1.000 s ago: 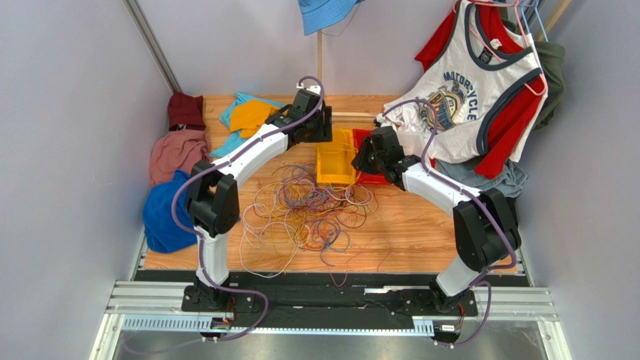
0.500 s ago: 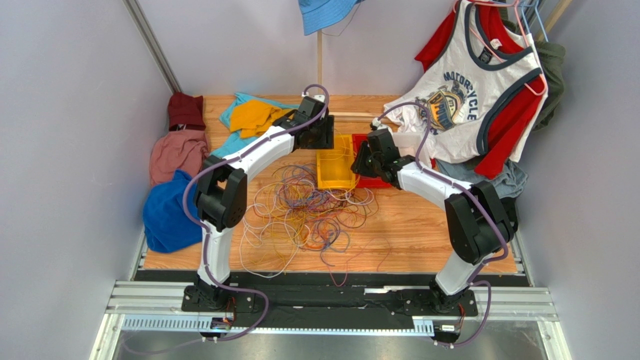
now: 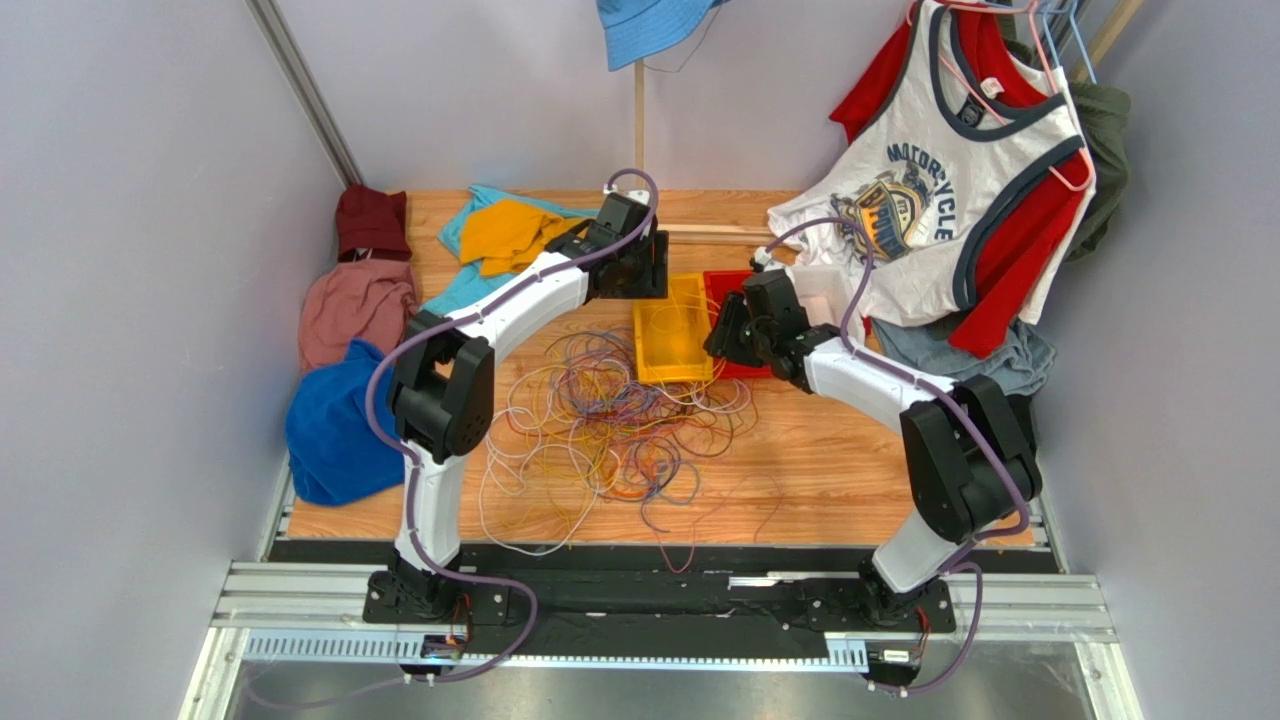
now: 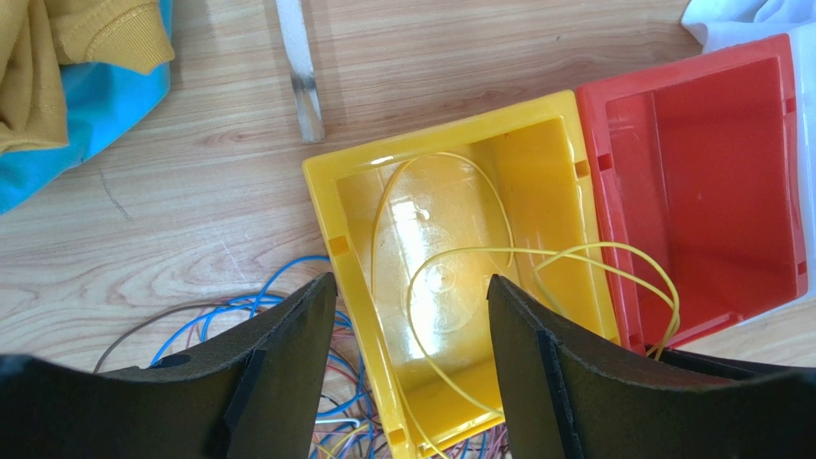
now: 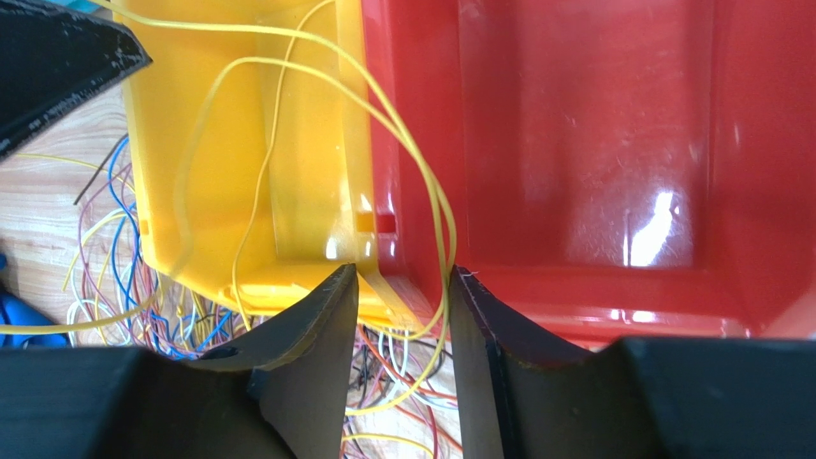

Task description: Untangle the cables

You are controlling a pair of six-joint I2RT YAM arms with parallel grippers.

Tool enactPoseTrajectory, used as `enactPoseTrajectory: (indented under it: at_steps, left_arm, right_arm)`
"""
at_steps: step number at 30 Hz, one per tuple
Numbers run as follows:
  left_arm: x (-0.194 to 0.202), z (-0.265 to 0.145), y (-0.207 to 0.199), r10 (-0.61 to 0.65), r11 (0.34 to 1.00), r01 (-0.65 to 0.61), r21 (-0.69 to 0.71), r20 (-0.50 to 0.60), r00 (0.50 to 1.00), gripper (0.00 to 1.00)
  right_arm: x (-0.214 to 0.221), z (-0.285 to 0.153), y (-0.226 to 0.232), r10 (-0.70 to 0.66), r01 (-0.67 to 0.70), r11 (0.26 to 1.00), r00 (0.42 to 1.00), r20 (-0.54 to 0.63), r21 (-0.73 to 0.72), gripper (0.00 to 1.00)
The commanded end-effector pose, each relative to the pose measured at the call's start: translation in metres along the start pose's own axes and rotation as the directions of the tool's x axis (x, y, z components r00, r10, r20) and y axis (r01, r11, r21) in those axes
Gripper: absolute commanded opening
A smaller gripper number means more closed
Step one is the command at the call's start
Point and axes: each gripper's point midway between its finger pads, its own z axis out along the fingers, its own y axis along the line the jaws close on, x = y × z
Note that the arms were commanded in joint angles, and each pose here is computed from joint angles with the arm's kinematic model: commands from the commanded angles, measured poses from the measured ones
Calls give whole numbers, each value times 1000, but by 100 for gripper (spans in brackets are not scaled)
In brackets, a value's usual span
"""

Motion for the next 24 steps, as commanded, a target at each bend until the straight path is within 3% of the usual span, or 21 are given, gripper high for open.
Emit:
enactPoseTrajectory:
  at_steps: [1,7,10,14,24]
  left_arm:
    - [-19,-12,-5,-12,1000,12,14,51,999,68]
    - [-19,-12,-4,-9,1000,9,10,51,999,68]
    - [-20,-13,-4,-9,1000,9,10,55,998,68]
    - [-18,-14,-4,-9,1000,9,10,51,999,68]
    - [-25,-28,0,-7,1000,7,-1,76,997,69]
  right_arm:
    - [-8,-10,3,15,-14,1000,999,40,-21,45]
    - [-4,-13,-3,14,-13,1000,999,42,-9,48]
    - [-4,-14,-4,14,-14,1000,999,53,-9,42]
    - [-6,-15,-3,16,-15,1000,998,55,-11,24]
    - [-9,-17,-2,10,-9,1000,998,66,-11,0]
